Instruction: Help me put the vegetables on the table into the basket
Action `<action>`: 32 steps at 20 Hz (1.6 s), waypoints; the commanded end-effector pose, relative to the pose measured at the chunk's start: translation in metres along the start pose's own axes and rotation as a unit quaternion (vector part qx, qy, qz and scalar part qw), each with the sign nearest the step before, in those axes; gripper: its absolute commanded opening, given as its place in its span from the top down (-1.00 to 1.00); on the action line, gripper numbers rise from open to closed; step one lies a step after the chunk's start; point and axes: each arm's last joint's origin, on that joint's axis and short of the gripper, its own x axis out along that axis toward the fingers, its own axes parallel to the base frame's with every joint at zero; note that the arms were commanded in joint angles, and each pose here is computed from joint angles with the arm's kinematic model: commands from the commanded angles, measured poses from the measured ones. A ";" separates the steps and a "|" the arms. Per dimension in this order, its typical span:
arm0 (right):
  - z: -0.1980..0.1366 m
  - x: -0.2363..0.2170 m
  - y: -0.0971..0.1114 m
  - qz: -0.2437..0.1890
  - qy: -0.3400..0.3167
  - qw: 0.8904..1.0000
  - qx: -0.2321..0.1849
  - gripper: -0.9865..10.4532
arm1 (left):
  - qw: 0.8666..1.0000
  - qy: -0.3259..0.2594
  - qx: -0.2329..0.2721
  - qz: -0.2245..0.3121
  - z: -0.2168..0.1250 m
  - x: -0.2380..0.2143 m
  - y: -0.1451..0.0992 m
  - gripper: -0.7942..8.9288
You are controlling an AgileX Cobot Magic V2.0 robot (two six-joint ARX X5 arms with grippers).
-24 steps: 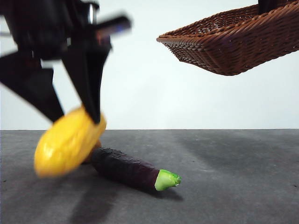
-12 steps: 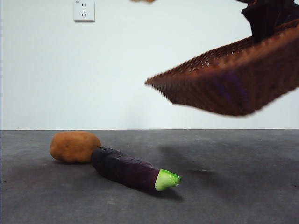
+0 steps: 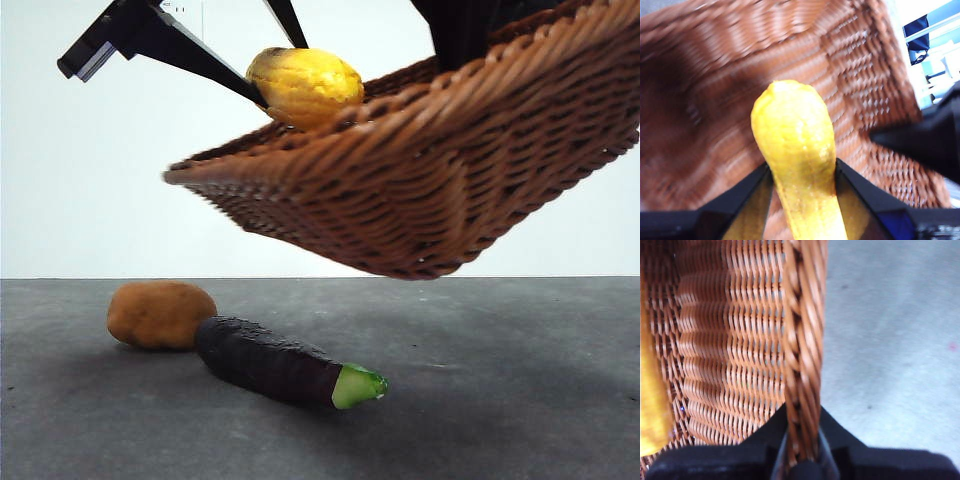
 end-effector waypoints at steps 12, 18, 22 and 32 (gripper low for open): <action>-0.001 -0.003 -0.050 -0.021 0.010 0.998 0.058 0.84 | 0.942 0.056 0.332 0.006 0.011 -0.065 -0.016 -0.16; -0.005 -0.007 -0.090 -0.036 0.007 0.994 0.103 0.84 | 0.835 0.093 0.532 0.107 0.015 -0.063 -0.006 -0.14; -0.006 -0.008 -0.099 -0.040 0.005 0.993 0.111 0.84 | 0.741 0.172 0.625 0.177 0.033 -0.026 0.018 -0.30; -0.005 -0.008 -0.101 -0.040 0.002 0.993 0.112 0.84 | 0.720 0.286 0.599 0.204 0.070 0.073 0.097 -0.34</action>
